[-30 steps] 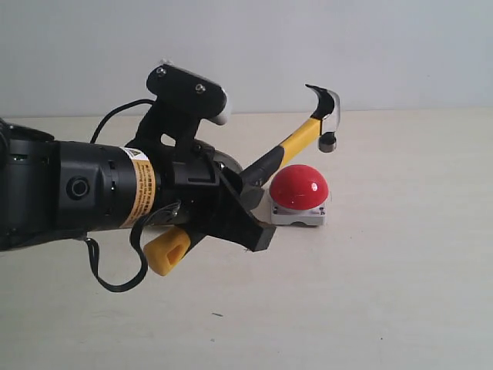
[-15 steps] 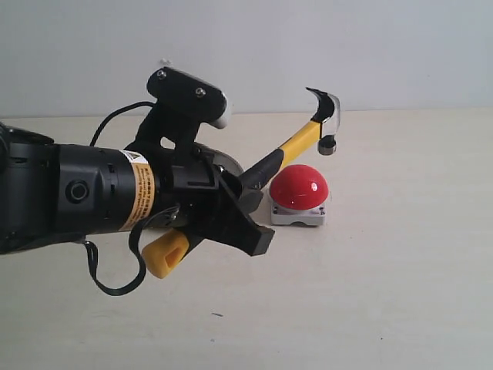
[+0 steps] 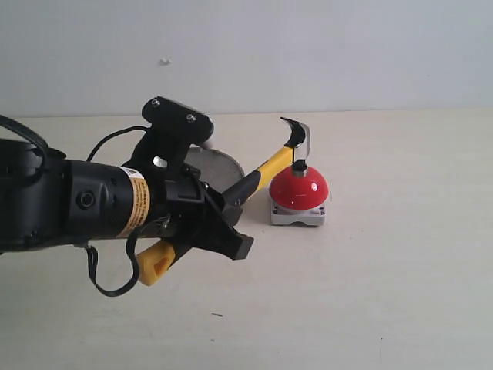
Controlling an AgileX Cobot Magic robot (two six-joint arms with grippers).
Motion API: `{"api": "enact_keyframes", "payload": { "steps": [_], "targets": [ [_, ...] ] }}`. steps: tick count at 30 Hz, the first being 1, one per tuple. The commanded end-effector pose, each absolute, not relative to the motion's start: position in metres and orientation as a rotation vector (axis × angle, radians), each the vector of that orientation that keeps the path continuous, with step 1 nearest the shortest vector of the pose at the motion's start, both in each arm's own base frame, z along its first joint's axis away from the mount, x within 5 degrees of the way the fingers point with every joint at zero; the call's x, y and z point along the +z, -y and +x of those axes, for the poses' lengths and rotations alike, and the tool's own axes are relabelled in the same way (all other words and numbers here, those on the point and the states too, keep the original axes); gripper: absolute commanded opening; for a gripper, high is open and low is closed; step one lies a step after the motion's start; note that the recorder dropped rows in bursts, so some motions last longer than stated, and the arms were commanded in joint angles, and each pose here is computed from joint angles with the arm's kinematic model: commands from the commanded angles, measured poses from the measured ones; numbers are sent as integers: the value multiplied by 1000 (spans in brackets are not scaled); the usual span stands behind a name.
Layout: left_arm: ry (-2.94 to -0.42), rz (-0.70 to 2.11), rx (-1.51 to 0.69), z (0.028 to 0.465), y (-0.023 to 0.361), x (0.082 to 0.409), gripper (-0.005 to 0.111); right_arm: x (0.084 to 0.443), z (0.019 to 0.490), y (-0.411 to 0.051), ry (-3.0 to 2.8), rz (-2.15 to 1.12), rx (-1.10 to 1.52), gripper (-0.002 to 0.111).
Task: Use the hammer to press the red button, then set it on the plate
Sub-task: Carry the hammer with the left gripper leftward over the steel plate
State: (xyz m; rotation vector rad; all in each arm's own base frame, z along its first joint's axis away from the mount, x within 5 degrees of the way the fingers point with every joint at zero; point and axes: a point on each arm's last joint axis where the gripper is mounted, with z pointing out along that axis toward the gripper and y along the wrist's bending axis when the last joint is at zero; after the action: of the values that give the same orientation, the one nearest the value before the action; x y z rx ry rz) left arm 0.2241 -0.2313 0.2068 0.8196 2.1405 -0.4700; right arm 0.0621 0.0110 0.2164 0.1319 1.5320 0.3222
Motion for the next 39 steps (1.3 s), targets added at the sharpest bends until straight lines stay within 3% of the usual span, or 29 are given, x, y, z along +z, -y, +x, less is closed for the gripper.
{"api": "enact_keyframes", "payload": {
  "steps": [1,5,9,13,19,21,24,33,39],
  "targets": [
    [-1985,774,-574,237,233,249,0,215,62,-12,-1539,129,327,0],
    [-1906,736,-579,240,234,279,0,215,62,-12,-1539,129,327,0],
    [-1911,728,-564,244,236,279,0,215,62,-12,-1539,129,327,0],
    [-2000,731,-514,253,241,253,0,215,62,-12,-1539,129,327,0],
    [-2238,714,-514,257,254,179,0,215,62,-12,-1539,129,327,0],
    [-2246,741,-511,255,256,173,0,215,62,-12,-1539,129,327,0],
    [-2200,743,-542,253,256,188,0,215,62,-12,-1539,129,327,0],
    [-2010,632,-354,240,217,277,0,215,62,-12,-1539,129,327,0],
    [-1944,583,-419,233,205,301,0,215,62,-12,-1539,129,327,0]
  ]
}}
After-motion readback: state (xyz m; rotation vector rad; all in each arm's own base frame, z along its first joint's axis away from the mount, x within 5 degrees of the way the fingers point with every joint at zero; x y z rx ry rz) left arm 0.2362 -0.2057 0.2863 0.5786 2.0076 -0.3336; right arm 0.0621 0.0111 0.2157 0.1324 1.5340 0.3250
